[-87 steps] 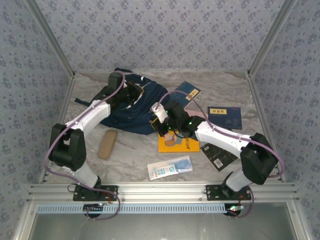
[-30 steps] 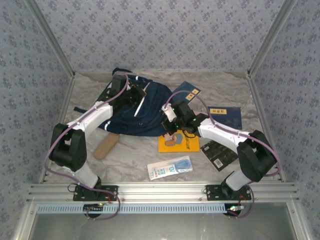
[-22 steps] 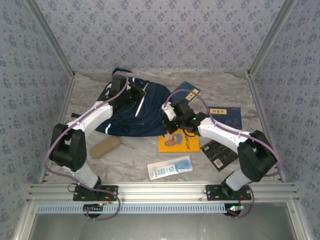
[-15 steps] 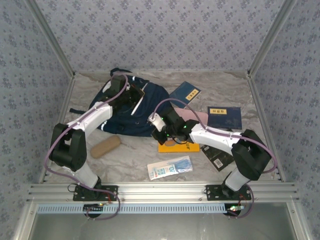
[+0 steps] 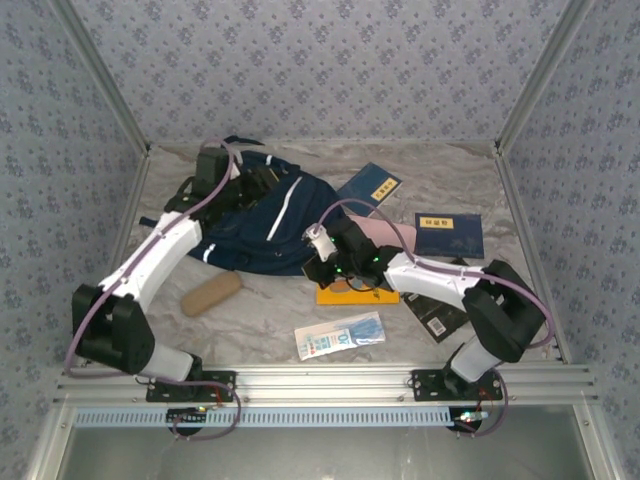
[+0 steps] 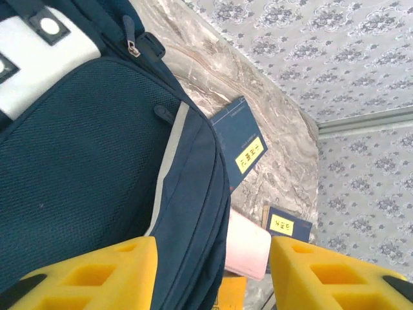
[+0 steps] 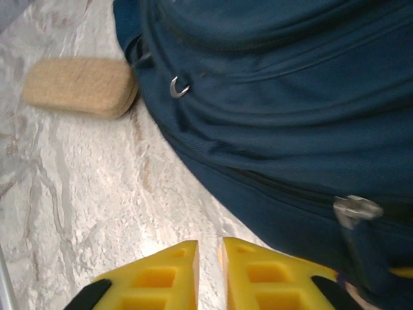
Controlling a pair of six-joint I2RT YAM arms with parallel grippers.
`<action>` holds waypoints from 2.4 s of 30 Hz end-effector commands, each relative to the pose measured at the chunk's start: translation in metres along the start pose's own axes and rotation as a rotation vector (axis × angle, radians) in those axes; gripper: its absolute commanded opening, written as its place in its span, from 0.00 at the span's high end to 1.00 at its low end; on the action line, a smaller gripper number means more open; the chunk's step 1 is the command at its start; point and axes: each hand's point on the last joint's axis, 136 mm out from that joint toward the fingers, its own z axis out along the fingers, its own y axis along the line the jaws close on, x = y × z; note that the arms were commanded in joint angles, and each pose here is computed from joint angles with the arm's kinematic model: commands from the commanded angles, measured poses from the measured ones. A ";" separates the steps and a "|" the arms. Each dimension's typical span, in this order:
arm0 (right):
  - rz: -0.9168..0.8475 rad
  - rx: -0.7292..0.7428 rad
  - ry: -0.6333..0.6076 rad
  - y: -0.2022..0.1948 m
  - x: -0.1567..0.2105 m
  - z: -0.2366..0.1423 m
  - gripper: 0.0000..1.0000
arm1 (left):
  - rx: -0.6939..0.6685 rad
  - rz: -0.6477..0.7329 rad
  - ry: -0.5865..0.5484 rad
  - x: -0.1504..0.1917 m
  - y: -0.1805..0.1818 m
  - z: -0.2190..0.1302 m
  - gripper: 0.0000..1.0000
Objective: Pack books, pencil case, and school supplies into a backpack
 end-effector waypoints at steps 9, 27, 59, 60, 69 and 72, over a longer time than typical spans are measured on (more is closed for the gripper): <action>0.374 0.317 0.018 -0.107 -0.038 -0.067 0.75 | -0.153 0.184 0.211 0.091 0.015 -0.020 0.45; 0.642 0.520 0.046 -0.156 -0.018 -0.060 0.82 | -0.164 -0.168 0.205 0.189 0.003 0.024 0.47; 0.780 0.489 -0.024 -0.180 -0.003 -0.040 0.86 | -0.500 -0.267 0.027 0.180 0.065 0.088 0.85; 0.774 0.481 -0.017 -0.178 -0.003 -0.036 0.86 | -0.507 -0.261 0.022 0.178 0.067 0.088 0.88; 0.699 0.428 0.061 -0.155 -0.002 -0.014 0.84 | -0.450 -0.235 0.042 0.169 0.061 0.092 1.00; 0.655 0.411 0.078 -0.149 0.000 -0.014 0.82 | -0.414 -0.250 0.030 0.161 0.059 0.085 1.00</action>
